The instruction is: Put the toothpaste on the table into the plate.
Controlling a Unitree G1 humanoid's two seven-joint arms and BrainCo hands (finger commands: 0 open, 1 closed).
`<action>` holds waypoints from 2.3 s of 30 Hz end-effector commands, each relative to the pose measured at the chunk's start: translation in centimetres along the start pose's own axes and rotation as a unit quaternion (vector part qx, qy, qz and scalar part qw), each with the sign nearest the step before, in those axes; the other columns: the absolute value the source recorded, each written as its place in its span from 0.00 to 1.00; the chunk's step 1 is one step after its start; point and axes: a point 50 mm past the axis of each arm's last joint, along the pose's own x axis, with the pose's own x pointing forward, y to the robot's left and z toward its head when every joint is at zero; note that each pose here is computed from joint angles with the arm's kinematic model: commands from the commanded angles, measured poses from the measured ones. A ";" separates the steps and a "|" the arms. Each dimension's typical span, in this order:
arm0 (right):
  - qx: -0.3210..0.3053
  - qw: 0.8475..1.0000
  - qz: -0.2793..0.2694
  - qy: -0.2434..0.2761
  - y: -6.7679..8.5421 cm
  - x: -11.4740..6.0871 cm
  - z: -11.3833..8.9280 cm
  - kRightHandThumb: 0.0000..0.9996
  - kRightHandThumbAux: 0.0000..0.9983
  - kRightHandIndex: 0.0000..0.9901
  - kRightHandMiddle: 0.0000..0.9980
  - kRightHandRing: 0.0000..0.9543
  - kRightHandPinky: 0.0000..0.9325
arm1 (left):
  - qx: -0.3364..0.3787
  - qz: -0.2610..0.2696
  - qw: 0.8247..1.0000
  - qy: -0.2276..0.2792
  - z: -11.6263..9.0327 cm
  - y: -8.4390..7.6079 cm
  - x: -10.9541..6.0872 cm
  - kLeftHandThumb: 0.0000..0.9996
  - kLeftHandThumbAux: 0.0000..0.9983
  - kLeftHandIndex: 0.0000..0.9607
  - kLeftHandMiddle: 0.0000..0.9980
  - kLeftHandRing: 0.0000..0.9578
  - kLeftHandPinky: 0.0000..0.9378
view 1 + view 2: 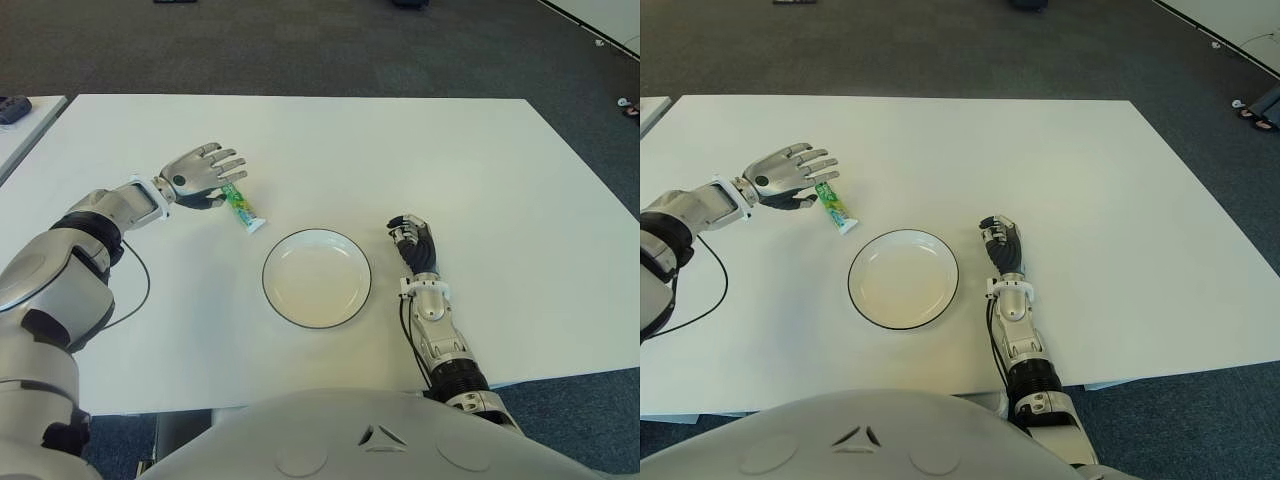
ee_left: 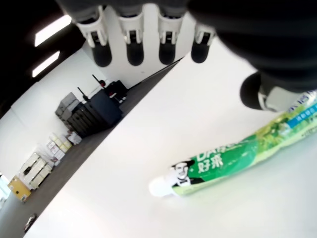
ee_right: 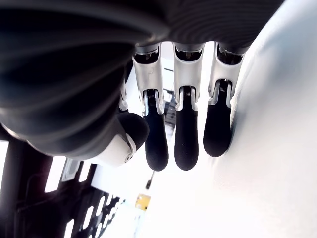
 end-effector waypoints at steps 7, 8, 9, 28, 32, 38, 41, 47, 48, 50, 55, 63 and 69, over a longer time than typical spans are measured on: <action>0.006 1.000 -0.001 0.011 0.0 -0.3 -0.4 0.71 0.74 0.42 0.46 0.49 0.52 | 0.032 -0.007 0.998 -0.055 0.0 -0.2 -0.8 0.63 0.49 0.01 0.04 0.03 0.00; 0.005 1.000 -0.001 0.010 0.0 -0.3 -0.4 0.71 0.74 0.42 0.47 0.49 0.53 | 0.035 -0.008 0.998 -0.060 0.0 -0.3 -0.8 0.66 0.51 0.02 0.05 0.03 0.00; 0.005 1.000 -0.001 0.010 -0.1 -0.3 -0.4 0.71 0.74 0.42 0.47 0.49 0.53 | 0.036 -0.009 0.997 -0.062 0.0 -0.3 -0.9 0.66 0.53 0.02 0.05 0.03 0.01; 0.011 1.000 -0.001 0.008 -0.3 -0.6 -0.6 0.71 0.74 0.42 0.46 0.48 0.52 | 0.068 -0.047 0.990 -0.117 0.8 -0.9 -1.3 0.71 0.54 0.03 0.03 0.01 0.00; 0.010 1.000 -0.001 0.006 -0.4 -0.7 -0.5 0.71 0.74 0.42 0.46 0.48 0.52 | 0.072 -0.065 0.987 -0.129 1.1 -1.1 -1.1 0.72 0.53 0.03 0.03 0.01 0.00; 0.009 1.000 0.000 0.006 -0.4 -0.8 -0.5 0.71 0.74 0.42 0.46 0.48 0.52 | 0.072 -0.083 0.985 -0.137 2.1 -1.7 -1.0 0.71 0.53 0.02 0.03 0.00 0.00; 0.008 1.000 -0.001 0.007 -0.5 -0.9 -0.5 0.71 0.74 0.42 0.46 0.48 0.52 | 0.073 -0.089 0.984 -0.139 2.7 -2.1 -0.9 0.71 0.52 0.02 0.03 0.00 0.00; 0.009 1.000 -0.002 0.009 -0.5 -1.1 -0.5 0.71 0.74 0.42 0.47 0.49 0.53 | 0.076 -0.108 0.980 -0.150 3.1 -2.3 -0.5 0.70 0.50 0.02 0.03 0.00 0.02; 0.010 1.000 -0.002 0.009 -0.5 -1.1 -0.5 0.71 0.74 0.42 0.47 0.49 0.53 | 0.077 -0.110 0.980 -0.150 3.2 -2.3 -0.5 0.70 0.50 0.02 0.03 0.01 0.02; 0.010 1.000 -0.002 0.009 -0.5 -1.2 -0.5 0.71 0.74 0.42 0.47 0.49 0.53 | 0.079 -0.119 0.979 -0.147 3.4 -2.4 -0.2 0.71 0.50 0.03 0.03 0.01 0.02; 0.012 1.000 -0.002 0.010 -0.6 -1.4 -0.4 0.71 0.74 0.42 0.48 0.50 0.54 | 0.088 -0.154 0.975 -0.133 4.2 -3.0 0.6 0.69 0.50 0.03 0.03 0.01 0.01; 0.014 1.000 -0.002 0.008 -0.6 -1.6 -0.4 0.71 0.74 0.42 0.47 0.50 0.54 | 0.085 -0.175 0.974 -0.117 4.0 -2.1 2.1 0.59 0.45 0.00 0.00 0.00 0.00; 0.011 1.000 -0.002 0.006 -0.7 -1.8 -0.4 0.71 0.74 0.42 0.48 0.51 0.54 | 0.069 -0.182 0.975 -0.104 3.4 -1.1 3.1 0.54 0.41 0.00 0.00 0.00 0.00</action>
